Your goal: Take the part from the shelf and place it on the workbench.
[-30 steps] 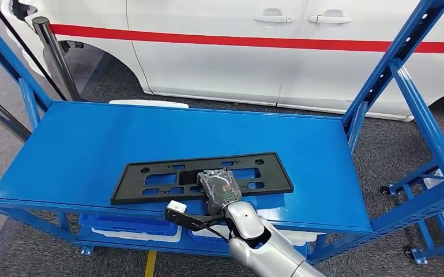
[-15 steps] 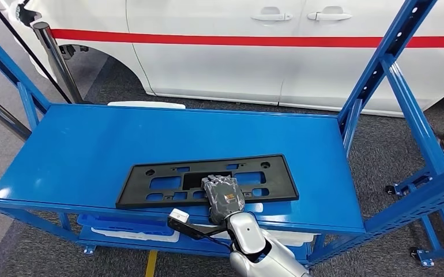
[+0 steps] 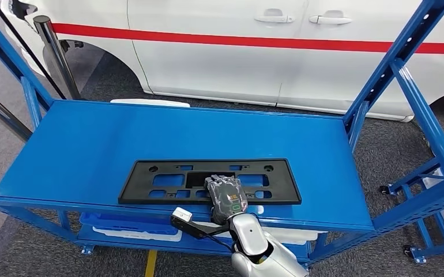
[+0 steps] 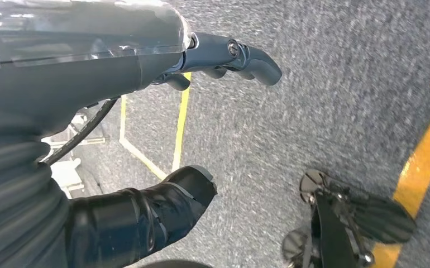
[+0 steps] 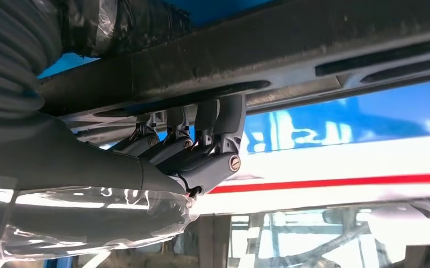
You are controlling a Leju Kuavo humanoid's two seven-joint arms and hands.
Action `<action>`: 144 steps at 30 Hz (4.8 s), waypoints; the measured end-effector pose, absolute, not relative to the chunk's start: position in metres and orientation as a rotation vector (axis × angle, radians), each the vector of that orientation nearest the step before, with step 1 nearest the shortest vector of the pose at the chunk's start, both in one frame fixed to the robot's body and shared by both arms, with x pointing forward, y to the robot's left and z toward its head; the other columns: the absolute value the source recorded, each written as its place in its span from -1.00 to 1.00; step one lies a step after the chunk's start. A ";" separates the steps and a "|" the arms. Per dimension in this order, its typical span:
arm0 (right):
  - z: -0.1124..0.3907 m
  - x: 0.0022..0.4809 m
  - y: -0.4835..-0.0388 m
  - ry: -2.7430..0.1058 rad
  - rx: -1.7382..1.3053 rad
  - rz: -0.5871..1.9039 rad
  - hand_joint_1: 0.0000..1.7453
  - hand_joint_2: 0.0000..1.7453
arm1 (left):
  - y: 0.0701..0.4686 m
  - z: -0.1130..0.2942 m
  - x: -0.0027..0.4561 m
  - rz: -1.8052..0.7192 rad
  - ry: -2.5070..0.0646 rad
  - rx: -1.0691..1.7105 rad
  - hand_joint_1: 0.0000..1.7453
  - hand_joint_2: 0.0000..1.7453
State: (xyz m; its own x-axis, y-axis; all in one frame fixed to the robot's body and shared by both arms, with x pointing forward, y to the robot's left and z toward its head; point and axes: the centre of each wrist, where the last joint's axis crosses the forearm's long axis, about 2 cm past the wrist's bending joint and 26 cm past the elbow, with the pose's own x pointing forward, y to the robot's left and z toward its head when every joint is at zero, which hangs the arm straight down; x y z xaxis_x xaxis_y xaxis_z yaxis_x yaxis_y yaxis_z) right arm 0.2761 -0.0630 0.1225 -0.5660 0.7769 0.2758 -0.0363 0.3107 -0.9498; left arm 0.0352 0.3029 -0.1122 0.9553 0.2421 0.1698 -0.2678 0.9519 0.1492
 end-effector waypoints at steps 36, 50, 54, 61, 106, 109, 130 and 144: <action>0.139 0.222 -0.083 -2.148 -1.139 0.950 1.00 1.00 | 0.301 -0.111 0.044 0.249 -0.138 0.146 -1.00 1.00; 0.142 0.222 -0.082 -2.170 -1.140 0.953 1.00 1.00 | 0.301 -0.112 0.042 0.247 -0.131 0.146 -1.00 1.00; 0.143 0.222 -0.082 -2.172 -1.141 0.950 1.00 1.00 | 0.302 -0.111 0.044 0.248 -0.135 0.146 -1.00 1.00; 0.141 0.221 -0.083 -2.166 -1.143 0.952 1.00 1.00 | 0.302 -0.111 0.046 0.247 -0.137 0.144 -1.00 1.00; 0.139 0.207 -0.085 -1.931 1.200 0.288 1.00 1.00 | 0.301 -0.111 0.044 0.259 -0.143 0.141 -1.00 1.00; 0.139 0.207 -0.085 -1.925 1.212 0.288 1.00 1.00 | 0.301 -0.111 0.043 0.260 -0.141 0.141 -1.00 1.00; 0.148 0.195 -0.096 -1.955 1.298 0.251 1.00 1.00 | 0.300 -0.111 0.049 0.249 -0.141 0.122 -1.00 1.00; 0.151 0.188 -0.101 -1.968 1.312 0.228 1.00 1.00 | 0.300 -0.111 0.046 0.249 -0.131 0.116 -1.00 1.00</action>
State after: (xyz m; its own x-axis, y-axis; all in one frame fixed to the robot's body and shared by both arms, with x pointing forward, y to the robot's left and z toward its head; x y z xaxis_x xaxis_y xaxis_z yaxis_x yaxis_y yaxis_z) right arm 0.1885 -0.1014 0.1505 -0.1963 -0.7207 0.6649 -0.8536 0.4593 0.2457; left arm 0.0462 0.3000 -0.1112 0.9609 0.2373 0.1430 -0.2524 0.9626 0.0983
